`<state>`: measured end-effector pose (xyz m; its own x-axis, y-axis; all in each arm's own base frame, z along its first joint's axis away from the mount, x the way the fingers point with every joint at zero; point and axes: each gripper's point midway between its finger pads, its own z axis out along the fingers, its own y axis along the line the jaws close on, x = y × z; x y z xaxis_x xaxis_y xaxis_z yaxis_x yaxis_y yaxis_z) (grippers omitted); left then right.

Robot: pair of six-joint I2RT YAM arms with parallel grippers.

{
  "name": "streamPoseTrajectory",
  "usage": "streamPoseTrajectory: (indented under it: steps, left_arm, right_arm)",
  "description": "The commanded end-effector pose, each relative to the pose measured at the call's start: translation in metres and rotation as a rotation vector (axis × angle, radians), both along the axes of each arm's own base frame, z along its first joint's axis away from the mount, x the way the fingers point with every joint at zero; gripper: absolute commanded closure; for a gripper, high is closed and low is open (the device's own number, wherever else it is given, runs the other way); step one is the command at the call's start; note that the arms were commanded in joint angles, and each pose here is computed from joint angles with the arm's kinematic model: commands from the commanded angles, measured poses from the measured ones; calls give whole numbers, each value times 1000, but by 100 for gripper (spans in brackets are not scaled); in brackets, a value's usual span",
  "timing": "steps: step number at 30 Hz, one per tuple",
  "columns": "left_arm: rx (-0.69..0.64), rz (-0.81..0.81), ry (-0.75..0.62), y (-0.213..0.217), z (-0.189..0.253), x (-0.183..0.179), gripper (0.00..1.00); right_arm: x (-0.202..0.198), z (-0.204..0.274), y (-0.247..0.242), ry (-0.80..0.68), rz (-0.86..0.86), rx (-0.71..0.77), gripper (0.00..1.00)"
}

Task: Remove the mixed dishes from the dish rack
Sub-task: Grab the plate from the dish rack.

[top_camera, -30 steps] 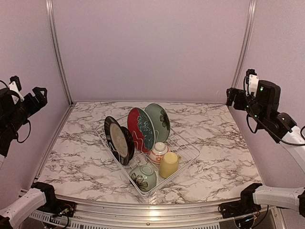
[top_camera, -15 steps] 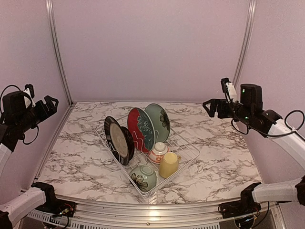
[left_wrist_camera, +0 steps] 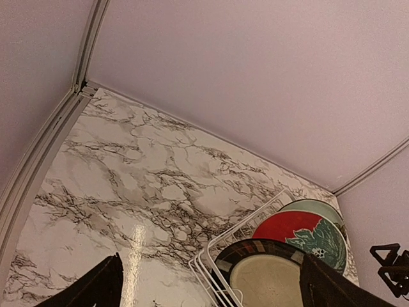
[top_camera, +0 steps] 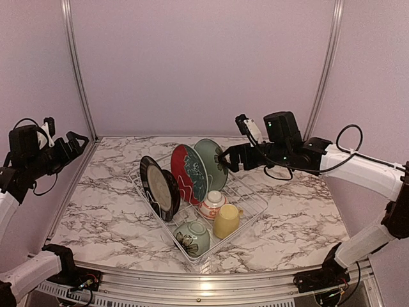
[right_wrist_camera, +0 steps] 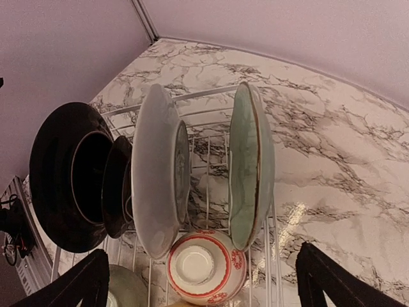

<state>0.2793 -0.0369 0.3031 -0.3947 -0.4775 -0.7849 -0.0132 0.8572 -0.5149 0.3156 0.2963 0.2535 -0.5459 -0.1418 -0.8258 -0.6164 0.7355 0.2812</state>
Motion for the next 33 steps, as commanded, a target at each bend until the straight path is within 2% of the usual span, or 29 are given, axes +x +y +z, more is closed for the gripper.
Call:
streamPoseTrajectory:
  steps: [1,7,11,15,24,33]
  left_arm:
    - [-67,-74,66,-15,-22,5,1]
    - [-119,-153,147,-31,-49,8,1]
    - [-117,-162,171,-33,-60,6,1]
    - [-103,-161,176,-32,-65,4,1]
    - [110,-125,193,-11,-76,12,1]
    - [140,-125,10,-12,-51,24,1]
  right_arm:
    - [10,15,30,-34,-79,2,2]
    - [29,1,42,-6,-138,-77,3]
    - [47,-7,25,-20,-248,-165,2]
    - [62,-13,17,-24,-246,-162,2]
    - [79,-45,28,27,-130,-178,19]
    - [92,-66,43,48,-109,-189,38]
